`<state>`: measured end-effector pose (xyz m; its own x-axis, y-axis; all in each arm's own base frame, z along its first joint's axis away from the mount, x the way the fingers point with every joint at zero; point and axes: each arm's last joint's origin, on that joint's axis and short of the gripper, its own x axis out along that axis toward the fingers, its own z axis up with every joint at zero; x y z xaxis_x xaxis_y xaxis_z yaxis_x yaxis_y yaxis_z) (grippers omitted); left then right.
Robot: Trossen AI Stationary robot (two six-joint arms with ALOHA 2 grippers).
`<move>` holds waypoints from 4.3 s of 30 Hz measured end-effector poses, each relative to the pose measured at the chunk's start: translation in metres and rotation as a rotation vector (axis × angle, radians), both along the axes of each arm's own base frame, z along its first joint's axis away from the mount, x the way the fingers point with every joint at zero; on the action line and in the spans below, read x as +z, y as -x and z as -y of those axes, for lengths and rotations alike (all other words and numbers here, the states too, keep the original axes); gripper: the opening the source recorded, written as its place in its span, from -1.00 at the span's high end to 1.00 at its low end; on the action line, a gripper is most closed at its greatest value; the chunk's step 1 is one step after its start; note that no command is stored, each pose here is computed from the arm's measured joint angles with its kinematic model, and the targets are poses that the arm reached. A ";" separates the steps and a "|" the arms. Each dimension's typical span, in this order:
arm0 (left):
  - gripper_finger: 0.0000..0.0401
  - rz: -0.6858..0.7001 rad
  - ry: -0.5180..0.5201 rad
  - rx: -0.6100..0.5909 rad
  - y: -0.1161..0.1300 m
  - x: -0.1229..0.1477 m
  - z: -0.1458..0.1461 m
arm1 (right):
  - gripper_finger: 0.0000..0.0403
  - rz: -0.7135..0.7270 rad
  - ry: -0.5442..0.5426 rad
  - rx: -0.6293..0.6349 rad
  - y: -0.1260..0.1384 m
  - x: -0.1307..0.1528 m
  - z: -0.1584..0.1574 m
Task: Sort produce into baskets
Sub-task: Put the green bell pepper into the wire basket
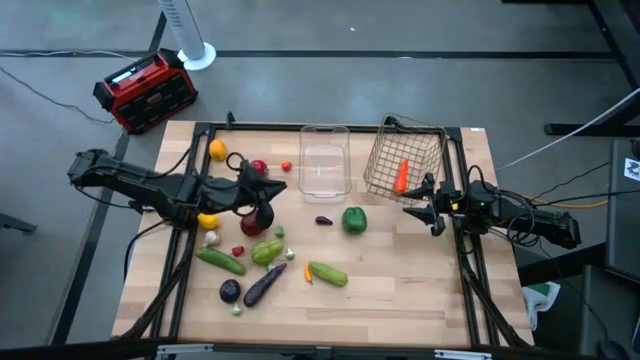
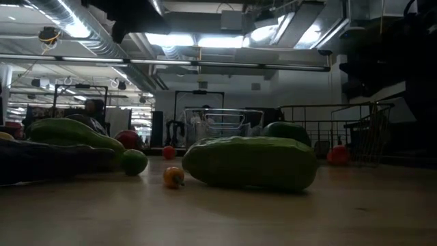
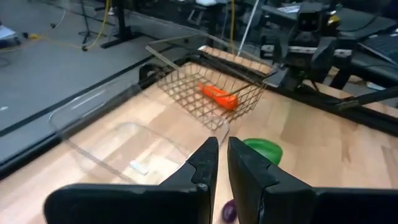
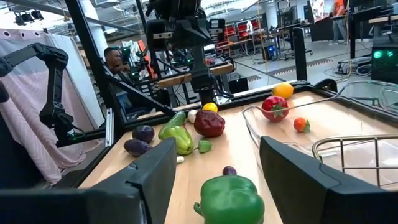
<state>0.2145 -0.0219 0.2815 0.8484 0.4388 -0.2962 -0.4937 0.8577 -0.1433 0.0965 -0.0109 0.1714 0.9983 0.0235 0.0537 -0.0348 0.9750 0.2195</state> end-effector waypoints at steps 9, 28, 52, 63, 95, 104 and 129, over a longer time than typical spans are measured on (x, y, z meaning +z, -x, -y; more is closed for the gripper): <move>0.84 0.022 0.014 0.019 0.005 -0.003 -0.001 | -0.14 -0.001 0.000 0.000 0.000 0.000 0.000; 0.84 0.021 0.009 0.017 0.005 -0.003 -0.001 | -0.93 0.002 -0.059 0.050 0.000 0.001 -0.001; 0.84 0.021 0.012 0.018 0.005 -0.003 -0.001 | -0.73 0.103 -0.247 0.036 0.004 0.046 -0.001; 0.84 0.020 0.010 0.017 0.005 -0.003 -0.001 | -0.73 -0.181 -0.391 -0.004 -0.034 0.095 0.006; 0.84 -0.073 -0.074 -0.010 0.006 -0.008 -0.001 | -0.73 -1.222 -1.032 -0.405 -0.209 0.055 0.011; 0.84 -0.079 -0.075 -0.011 0.007 -0.009 -0.001 | -0.73 -1.142 -0.962 -0.628 -0.212 0.048 0.005; 0.84 -0.090 -0.068 -0.007 0.007 -0.010 -0.001 | -0.73 -1.222 -0.954 -0.632 -0.235 0.004 -0.003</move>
<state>0.2073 -0.0209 0.2716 0.8230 0.4544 -0.3409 -0.4956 0.8676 -0.0402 0.3318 -0.0082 0.1753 0.3007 0.0475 -0.9525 0.9119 0.2784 0.3017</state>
